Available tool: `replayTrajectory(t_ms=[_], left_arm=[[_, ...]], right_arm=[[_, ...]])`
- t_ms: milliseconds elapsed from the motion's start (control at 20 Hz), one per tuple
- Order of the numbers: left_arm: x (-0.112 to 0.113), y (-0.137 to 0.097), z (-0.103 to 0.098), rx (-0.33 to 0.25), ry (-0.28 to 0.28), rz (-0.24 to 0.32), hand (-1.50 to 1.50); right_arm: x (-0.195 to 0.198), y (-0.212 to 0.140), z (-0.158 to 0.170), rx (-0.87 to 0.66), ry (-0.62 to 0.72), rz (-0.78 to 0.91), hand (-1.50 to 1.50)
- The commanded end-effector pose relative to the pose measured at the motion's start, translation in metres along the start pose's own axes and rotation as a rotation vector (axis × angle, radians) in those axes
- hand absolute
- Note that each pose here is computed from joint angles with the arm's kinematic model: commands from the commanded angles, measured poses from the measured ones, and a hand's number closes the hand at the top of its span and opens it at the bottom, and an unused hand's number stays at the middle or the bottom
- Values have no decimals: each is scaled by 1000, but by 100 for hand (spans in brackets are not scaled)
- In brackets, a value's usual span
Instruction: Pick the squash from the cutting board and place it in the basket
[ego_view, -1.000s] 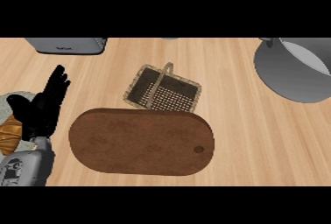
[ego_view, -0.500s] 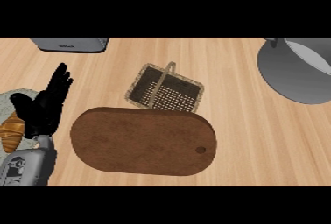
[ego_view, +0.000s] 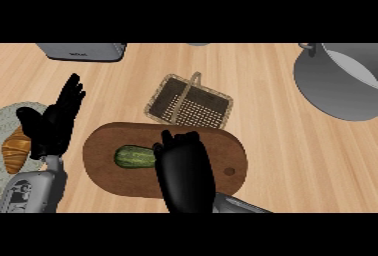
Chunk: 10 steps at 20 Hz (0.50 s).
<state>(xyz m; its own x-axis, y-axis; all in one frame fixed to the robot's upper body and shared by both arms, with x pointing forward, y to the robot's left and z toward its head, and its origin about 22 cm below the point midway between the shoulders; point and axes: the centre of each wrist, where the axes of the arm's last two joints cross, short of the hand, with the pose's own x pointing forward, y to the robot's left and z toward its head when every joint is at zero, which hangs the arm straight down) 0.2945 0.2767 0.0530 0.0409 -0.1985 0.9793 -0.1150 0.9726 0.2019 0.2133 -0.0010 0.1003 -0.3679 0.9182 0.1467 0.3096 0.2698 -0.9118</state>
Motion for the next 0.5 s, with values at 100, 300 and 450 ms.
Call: replayTrajectory(t_ms=[100,300,450], left_arm=[[-3,1,-7,17,-5,-3,0],[-7,5,2,13,8,-8,0],[-8,10,8,12,8,13,0]], right_arm=[[22,-54,-101,43,-41,128,150],[27,-82,-149,34,-13,114,150],[9,-69,-174,77,19,135,150]])
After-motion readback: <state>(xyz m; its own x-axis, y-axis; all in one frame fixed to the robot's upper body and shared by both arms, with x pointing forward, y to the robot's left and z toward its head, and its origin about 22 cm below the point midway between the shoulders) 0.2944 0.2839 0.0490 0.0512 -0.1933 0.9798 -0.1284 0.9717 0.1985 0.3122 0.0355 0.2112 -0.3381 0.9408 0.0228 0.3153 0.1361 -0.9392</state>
